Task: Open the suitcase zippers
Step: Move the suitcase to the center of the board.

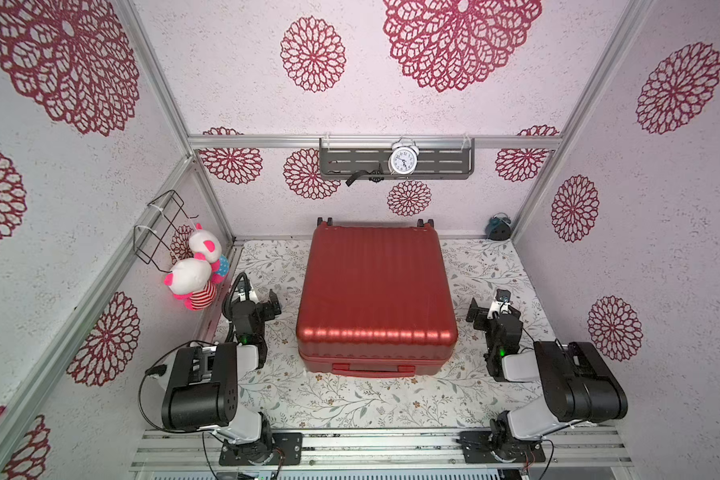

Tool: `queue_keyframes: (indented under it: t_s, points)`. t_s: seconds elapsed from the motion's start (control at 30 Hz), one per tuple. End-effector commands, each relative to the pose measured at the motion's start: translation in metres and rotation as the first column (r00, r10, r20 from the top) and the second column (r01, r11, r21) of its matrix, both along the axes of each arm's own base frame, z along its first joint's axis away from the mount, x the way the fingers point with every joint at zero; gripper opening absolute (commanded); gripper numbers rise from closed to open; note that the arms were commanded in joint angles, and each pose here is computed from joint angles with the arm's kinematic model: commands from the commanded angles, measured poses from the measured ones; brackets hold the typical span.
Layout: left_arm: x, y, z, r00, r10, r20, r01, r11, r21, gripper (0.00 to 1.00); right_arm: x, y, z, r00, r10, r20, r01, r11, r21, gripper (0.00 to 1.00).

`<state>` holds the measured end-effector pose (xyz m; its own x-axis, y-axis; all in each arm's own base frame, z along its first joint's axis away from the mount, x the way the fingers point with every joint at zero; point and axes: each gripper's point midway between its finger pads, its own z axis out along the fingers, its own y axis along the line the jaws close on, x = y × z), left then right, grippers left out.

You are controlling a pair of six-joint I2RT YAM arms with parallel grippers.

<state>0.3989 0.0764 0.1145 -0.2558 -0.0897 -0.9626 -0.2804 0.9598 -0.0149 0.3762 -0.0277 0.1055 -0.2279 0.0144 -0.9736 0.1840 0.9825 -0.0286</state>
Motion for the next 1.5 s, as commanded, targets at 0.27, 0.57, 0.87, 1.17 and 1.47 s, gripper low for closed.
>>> queue_keyframes:
  t_s: [0.27, 0.57, 0.87, 1.17, 1.47]
  points:
    - [0.005, 0.003, 0.005, 1.0, 0.005, 0.015, -0.005, 1.0, 0.001, 0.98, 0.002, 0.002, 0.007, 1.0, 0.0, 0.029, 0.0, 1.0, -0.001, 0.99]
    - [0.005, 0.001, 0.005, 1.0, 0.002, 0.015, -0.002, 1.0, 0.002, 0.98, 0.003, 0.002, 0.007, 1.0, 0.001, 0.03, -0.001, 1.0, -0.001, 0.99]
    - [0.004, -0.003, 0.008, 0.999, -0.016, 0.028, 0.016, 1.0, 0.014, 0.98, 0.002, 0.004, 0.007, 1.0, 0.013, 0.028, -0.012, 1.0, -0.004, 0.99]
    - [-0.019, -0.007, 0.046, 0.994, 0.079, 0.07, -0.084, 0.994, 0.069, 0.98, -0.008, 0.03, 0.028, 0.982, 0.172, 0.078, -0.169, 0.985, -0.042, 0.99]
    - [-0.042, -0.038, 0.129, 0.986, 0.008, 0.165, 0.027, 0.977, -0.212, 0.98, -0.02, 0.038, 0.096, 0.982, 0.142, 0.126, -0.165, 0.966, 0.201, 0.99]
